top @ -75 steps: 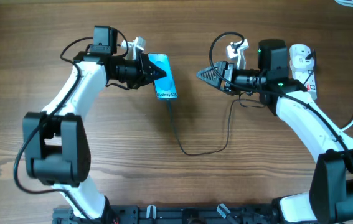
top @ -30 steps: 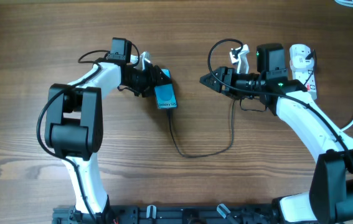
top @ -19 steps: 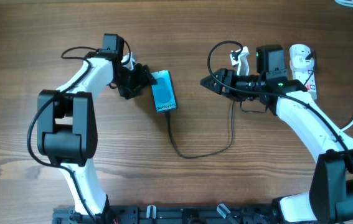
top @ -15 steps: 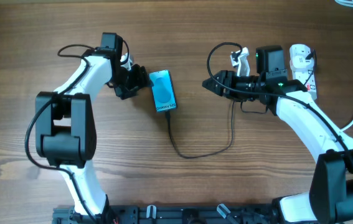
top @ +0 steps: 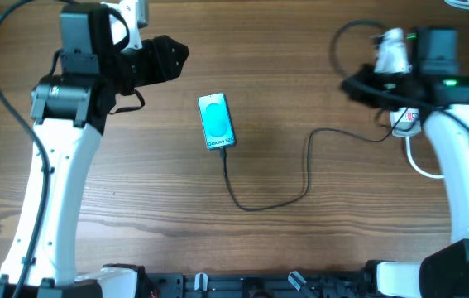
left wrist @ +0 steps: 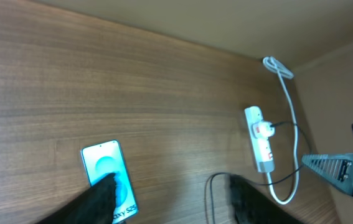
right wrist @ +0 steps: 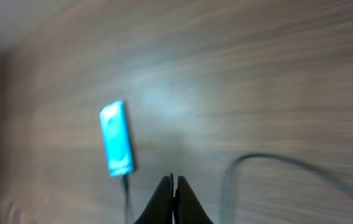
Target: Plug charger to phone and switch on socket
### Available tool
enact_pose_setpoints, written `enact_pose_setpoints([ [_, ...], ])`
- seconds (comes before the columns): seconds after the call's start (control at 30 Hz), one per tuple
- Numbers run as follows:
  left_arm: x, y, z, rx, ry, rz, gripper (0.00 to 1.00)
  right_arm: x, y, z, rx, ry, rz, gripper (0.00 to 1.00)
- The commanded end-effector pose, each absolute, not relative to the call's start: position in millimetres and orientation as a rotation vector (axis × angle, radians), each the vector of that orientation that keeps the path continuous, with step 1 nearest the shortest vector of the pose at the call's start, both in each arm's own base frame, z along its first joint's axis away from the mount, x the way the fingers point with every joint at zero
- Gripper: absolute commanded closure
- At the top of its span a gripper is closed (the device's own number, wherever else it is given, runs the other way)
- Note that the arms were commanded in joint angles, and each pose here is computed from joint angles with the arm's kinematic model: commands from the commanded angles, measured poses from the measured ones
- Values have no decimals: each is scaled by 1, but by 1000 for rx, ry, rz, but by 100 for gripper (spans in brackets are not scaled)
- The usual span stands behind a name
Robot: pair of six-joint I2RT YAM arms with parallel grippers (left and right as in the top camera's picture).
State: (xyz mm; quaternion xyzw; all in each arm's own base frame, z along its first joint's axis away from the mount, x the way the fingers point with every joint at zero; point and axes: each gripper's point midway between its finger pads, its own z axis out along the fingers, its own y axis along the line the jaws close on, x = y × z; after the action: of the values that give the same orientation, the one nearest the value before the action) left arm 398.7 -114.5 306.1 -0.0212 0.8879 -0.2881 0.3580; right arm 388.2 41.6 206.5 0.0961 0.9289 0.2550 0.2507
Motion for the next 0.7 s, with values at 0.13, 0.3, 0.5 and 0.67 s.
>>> enact_pose_setpoints([
  [0.13,398,-113,306,-44,2295,-742,0,389,-106,207,635,2381,462,96],
  [0.3,398,-113,306,-44,2295,-742,0,388,-166,183,789,2359,316,96],
  [0.5,398,-113,306,-44,2295,-742,0,410,-189,137,829,2381,291,96],
  [0.67,398,-113,306,-44,2295,-742,0,426,-198,97,840,2404,307,95],
])
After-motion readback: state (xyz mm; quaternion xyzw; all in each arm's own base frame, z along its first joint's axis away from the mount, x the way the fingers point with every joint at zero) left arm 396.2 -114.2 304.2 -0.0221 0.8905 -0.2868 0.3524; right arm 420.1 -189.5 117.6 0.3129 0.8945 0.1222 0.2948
